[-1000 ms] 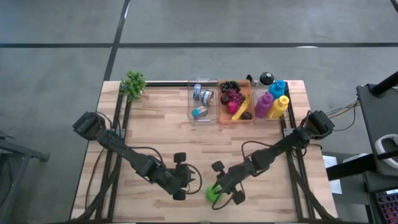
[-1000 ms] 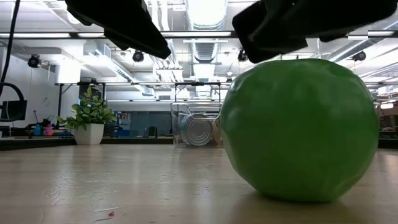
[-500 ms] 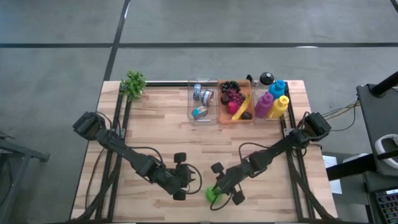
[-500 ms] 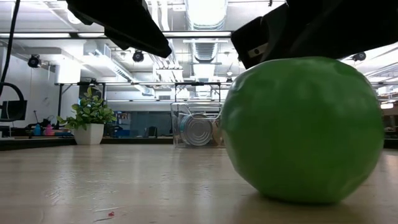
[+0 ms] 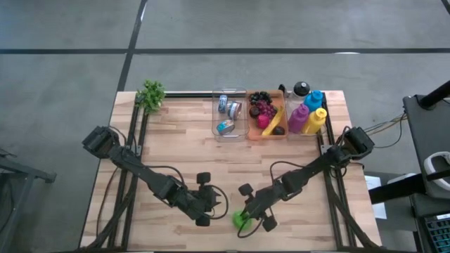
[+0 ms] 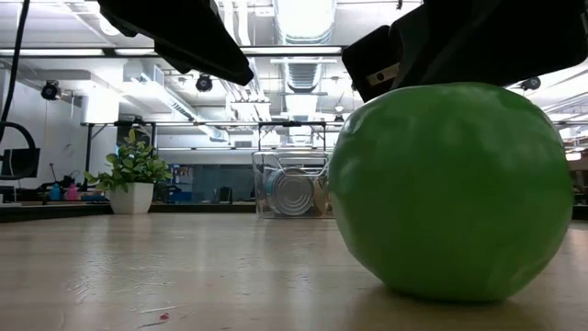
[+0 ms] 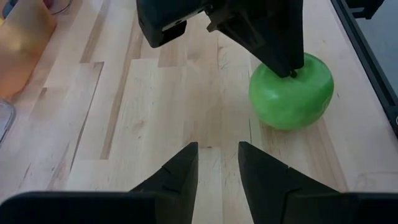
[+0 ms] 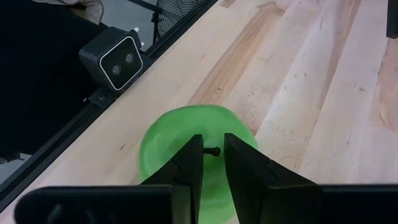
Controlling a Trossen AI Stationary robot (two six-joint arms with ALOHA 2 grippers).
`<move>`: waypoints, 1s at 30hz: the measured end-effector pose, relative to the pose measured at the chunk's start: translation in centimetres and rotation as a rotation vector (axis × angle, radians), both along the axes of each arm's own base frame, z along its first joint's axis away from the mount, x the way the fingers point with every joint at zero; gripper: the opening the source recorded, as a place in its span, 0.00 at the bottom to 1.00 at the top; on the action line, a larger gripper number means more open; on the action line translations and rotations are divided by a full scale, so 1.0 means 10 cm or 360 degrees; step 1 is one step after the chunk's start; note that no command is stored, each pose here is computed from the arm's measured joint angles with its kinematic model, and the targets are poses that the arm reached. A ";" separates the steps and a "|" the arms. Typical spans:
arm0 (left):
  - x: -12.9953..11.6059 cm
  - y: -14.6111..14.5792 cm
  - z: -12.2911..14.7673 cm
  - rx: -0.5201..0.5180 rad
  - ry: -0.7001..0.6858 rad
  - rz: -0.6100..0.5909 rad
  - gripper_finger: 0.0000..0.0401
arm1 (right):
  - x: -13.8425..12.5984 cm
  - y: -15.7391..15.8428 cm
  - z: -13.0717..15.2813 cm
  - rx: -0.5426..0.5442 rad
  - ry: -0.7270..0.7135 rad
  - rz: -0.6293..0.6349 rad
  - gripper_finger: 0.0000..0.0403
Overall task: Pick & Place Food Item
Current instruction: Put the green apple into the orange bin
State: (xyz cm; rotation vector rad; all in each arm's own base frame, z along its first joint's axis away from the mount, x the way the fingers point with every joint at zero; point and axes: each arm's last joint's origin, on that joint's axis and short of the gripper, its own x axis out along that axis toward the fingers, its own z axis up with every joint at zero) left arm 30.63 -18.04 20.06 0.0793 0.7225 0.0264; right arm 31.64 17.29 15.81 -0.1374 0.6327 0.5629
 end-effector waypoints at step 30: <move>0.00 0.00 0.00 0.0000 0.0000 0.0000 0.29 | -0.03 0.07 0.01 -0.0002 -0.0004 0.0025 0.13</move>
